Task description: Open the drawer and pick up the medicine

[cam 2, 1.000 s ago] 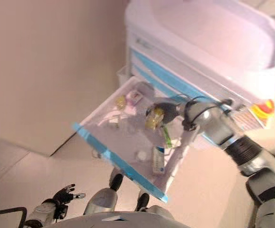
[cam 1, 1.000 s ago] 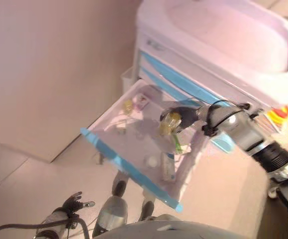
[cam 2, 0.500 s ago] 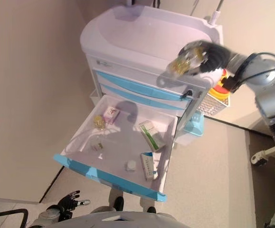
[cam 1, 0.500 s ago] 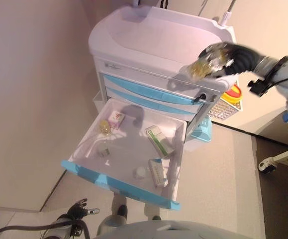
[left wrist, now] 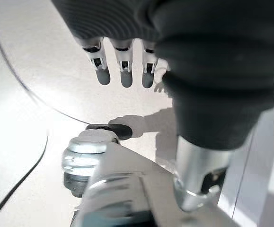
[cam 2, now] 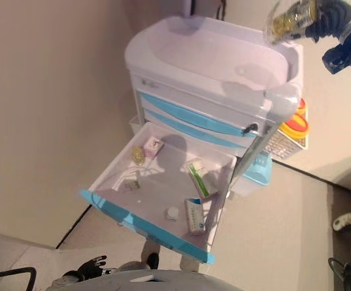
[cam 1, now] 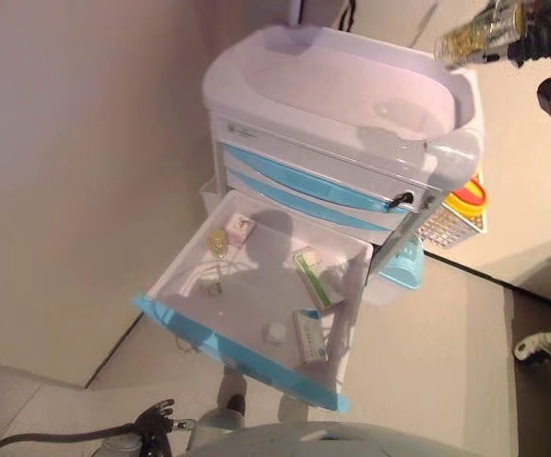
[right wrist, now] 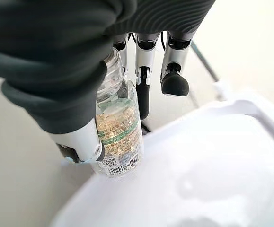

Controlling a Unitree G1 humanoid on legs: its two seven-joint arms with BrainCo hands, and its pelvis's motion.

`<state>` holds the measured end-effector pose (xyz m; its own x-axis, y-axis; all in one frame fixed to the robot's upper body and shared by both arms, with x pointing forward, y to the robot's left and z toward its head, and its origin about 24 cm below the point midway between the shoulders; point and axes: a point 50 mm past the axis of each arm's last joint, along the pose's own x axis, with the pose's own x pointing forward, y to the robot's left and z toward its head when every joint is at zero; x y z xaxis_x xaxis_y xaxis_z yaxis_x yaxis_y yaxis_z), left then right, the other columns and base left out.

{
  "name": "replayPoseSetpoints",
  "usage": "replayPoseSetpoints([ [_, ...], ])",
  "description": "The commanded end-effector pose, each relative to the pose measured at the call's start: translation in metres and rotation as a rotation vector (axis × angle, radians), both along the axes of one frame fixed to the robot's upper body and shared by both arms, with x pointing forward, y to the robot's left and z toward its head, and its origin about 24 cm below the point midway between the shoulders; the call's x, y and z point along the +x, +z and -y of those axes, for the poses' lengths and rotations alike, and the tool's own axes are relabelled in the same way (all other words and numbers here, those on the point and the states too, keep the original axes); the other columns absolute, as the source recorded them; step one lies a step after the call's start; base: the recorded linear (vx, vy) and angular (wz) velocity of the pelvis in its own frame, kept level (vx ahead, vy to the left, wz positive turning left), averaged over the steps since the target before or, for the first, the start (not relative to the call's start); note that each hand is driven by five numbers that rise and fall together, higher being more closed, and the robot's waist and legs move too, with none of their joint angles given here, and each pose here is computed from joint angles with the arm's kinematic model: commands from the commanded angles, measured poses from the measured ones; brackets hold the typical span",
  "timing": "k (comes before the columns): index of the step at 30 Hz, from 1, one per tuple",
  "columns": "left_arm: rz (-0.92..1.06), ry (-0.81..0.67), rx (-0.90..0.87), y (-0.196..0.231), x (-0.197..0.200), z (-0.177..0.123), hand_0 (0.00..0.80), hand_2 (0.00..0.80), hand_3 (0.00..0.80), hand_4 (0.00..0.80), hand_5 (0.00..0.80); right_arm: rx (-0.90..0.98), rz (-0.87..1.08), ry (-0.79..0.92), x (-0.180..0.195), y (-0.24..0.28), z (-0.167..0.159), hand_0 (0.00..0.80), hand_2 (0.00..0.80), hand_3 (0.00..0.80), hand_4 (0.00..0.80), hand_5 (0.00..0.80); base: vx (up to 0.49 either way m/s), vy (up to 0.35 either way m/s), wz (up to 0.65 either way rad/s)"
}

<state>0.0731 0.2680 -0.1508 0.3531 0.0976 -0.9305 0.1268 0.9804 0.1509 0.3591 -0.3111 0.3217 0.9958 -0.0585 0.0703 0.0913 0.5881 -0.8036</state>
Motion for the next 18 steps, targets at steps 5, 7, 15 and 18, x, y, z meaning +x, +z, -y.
replayPoseSetpoints([
  [5, -0.002, -0.013, 0.109, 0.016, 0.001, -0.038, 0.000, 0.000, 0.000, 0.000, 0.000, -0.137, 0.075, -0.221, -0.002, 0.043, 0.012, 0.800, 0.800, 0.800, 0.800, 0.800, 0.024, -0.040, 0.31],
  [7, 0.016, -0.015, 0.118, 0.019, 0.006, -0.042, 0.000, 0.000, 0.000, 0.000, 0.000, -0.151, 0.045, -0.275, -0.003, 0.041, 0.019, 0.800, 0.800, 0.800, 0.800, 0.800, -0.026, -0.070, 0.39],
  [15, 0.030, 0.006, 0.144, 0.024, 0.003, -0.050, 0.000, 0.000, 0.000, 0.000, 0.000, -0.168, -0.148, -0.379, -0.010, 0.024, 0.045, 0.800, 0.800, 0.800, 0.800, 0.800, 0.050, -0.027, 0.22],
  [18, 0.035, 0.008, 0.151, 0.026, 0.003, -0.054, 0.000, 0.000, 0.000, 0.000, 0.000, -0.159, -0.215, -0.380, -0.009, 0.015, 0.047, 0.800, 0.800, 0.800, 0.800, 0.800, 0.020, -0.016, 0.14],
])
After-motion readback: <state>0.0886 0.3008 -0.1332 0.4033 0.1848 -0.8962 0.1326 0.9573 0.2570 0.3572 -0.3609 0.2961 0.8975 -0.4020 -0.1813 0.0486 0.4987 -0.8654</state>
